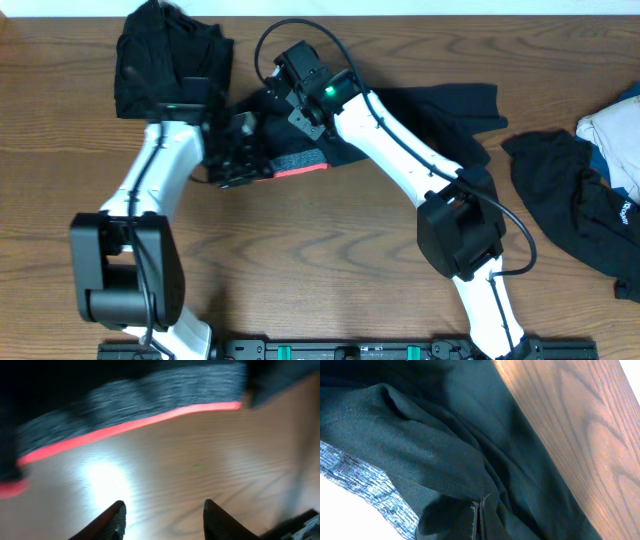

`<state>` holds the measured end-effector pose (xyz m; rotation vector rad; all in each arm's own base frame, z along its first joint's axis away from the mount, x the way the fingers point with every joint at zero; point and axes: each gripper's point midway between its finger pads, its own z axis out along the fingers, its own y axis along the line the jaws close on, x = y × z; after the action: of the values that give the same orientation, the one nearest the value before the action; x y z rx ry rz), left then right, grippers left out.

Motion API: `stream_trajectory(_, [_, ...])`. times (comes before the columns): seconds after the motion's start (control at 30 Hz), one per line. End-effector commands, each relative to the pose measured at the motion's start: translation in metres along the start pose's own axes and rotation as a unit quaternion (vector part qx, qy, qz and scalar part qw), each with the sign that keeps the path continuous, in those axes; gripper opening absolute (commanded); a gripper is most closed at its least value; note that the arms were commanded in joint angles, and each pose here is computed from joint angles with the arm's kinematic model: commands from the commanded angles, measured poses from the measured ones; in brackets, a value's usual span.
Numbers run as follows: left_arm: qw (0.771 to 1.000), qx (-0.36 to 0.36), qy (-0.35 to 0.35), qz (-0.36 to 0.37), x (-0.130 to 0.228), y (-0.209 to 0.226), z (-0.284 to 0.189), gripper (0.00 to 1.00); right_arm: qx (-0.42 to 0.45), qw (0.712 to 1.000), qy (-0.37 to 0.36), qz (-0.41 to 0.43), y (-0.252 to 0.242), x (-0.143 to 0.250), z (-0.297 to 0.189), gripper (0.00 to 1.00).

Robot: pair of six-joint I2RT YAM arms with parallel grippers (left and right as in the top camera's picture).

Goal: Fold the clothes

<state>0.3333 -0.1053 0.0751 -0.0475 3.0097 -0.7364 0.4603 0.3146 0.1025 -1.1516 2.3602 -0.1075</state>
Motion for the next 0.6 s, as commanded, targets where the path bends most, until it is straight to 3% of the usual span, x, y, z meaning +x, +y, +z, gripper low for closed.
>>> stream_trajectory(0.0, [1.000,0.029,-0.006,0.004,-0.002,-0.033,0.013,0.47,0.008,1.000,-0.002,0.021,-0.016,0.001,0.001,0.01])
stream_trajectory(0.2, [0.996,0.036,-0.076,0.016,-0.032,-0.077,0.029,0.47,0.010,0.999,-0.004,0.031,-0.028,0.003,0.003,0.01])
stream_trajectory(0.33, [0.992,-0.014,-0.125,0.001,-0.047,-0.076,0.034,0.46,0.013,0.999,-0.002,0.041,-0.034,0.006,0.004,0.01])
stream_trajectory(0.57, [0.989,-0.016,-0.148,0.011,-0.064,-0.076,0.049,0.41,-0.011,0.999,-0.010,0.050,-0.029,0.004,0.004,0.01])
